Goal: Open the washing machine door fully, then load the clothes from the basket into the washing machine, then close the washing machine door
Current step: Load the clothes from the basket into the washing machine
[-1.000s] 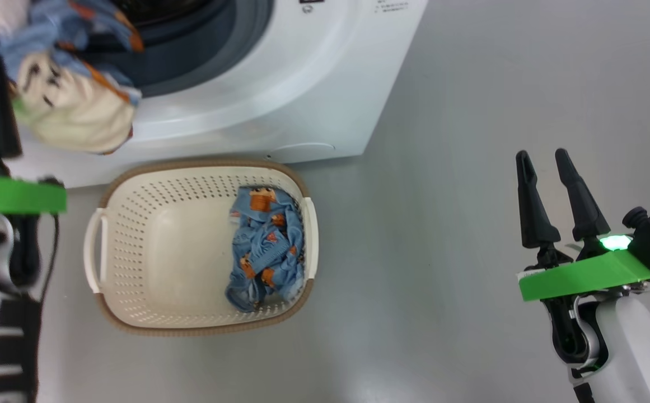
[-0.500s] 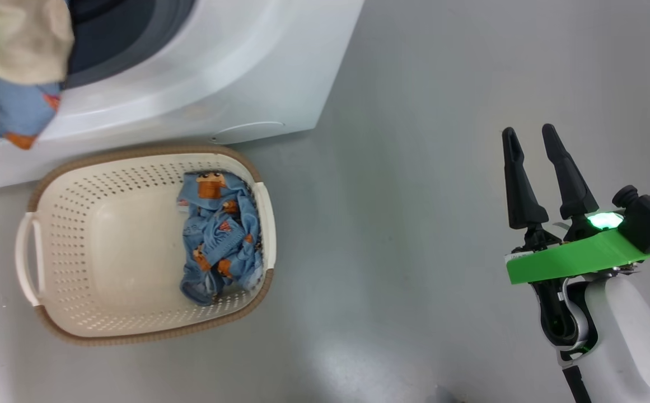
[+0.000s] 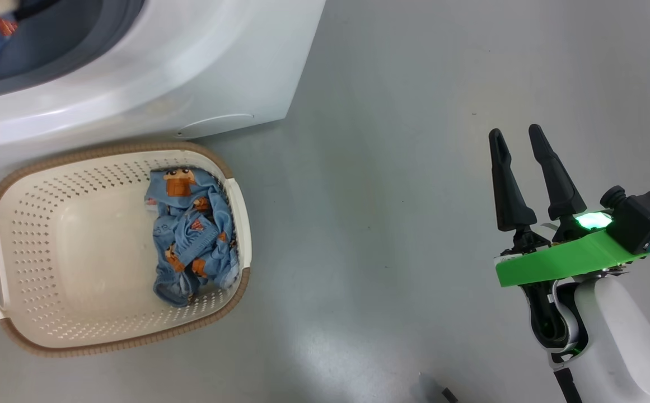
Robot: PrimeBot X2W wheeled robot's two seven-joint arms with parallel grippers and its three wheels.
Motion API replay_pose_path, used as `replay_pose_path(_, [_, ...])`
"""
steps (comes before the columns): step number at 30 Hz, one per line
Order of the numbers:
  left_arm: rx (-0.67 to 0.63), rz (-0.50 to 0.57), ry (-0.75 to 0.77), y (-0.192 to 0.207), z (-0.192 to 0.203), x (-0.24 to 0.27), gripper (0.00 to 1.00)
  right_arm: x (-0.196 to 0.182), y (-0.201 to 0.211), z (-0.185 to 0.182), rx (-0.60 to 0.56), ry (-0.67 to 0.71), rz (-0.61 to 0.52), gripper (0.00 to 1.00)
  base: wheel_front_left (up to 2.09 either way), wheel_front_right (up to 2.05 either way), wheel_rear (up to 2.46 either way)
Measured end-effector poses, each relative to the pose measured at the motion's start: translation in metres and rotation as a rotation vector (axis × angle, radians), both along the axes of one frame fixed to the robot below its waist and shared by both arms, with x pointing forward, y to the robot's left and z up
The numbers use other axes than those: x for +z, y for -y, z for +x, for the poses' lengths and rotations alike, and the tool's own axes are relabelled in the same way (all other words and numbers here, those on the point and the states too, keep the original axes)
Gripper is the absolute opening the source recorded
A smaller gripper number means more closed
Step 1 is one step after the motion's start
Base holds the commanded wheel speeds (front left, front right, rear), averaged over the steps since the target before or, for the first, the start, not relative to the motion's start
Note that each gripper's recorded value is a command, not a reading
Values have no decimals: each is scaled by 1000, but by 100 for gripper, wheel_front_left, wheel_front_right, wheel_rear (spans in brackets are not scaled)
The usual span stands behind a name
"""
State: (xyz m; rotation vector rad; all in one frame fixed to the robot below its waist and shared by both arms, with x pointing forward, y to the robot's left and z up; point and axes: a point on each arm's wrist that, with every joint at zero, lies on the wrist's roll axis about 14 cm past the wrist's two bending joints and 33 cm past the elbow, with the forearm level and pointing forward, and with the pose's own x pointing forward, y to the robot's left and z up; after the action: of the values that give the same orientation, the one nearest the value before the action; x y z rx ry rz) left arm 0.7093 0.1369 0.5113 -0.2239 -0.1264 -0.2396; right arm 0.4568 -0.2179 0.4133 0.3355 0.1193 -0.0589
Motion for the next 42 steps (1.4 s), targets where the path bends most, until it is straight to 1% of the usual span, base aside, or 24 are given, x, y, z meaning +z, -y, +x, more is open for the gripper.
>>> replay_pose_path(11, [16,34,-48,-8,-10,-16,100,5,-4,1,10,13,5,100,0,0,0])
replay_pose_path(19, [14,7,-77,-5,-30,-24,100,15,-7,2,22,39,7,100,0,0,0])
replay_pose_path(25, [28,-33,-100,-7,-57,-33,100,27,-8,2,35,66,-1,100,0,0,0])
replay_pose_path(31, [24,-51,-131,-3,-88,-43,100,38,-9,1,47,90,-7,100,0,0,0])
replay_pose_path(39, [55,-68,-147,-15,-135,-41,100,45,-7,-16,45,94,-9,100,0,0,0])
replay_pose_path(42, [66,-54,-146,-22,-152,-38,100,48,-10,-20,53,99,-4,100,0,0,0])
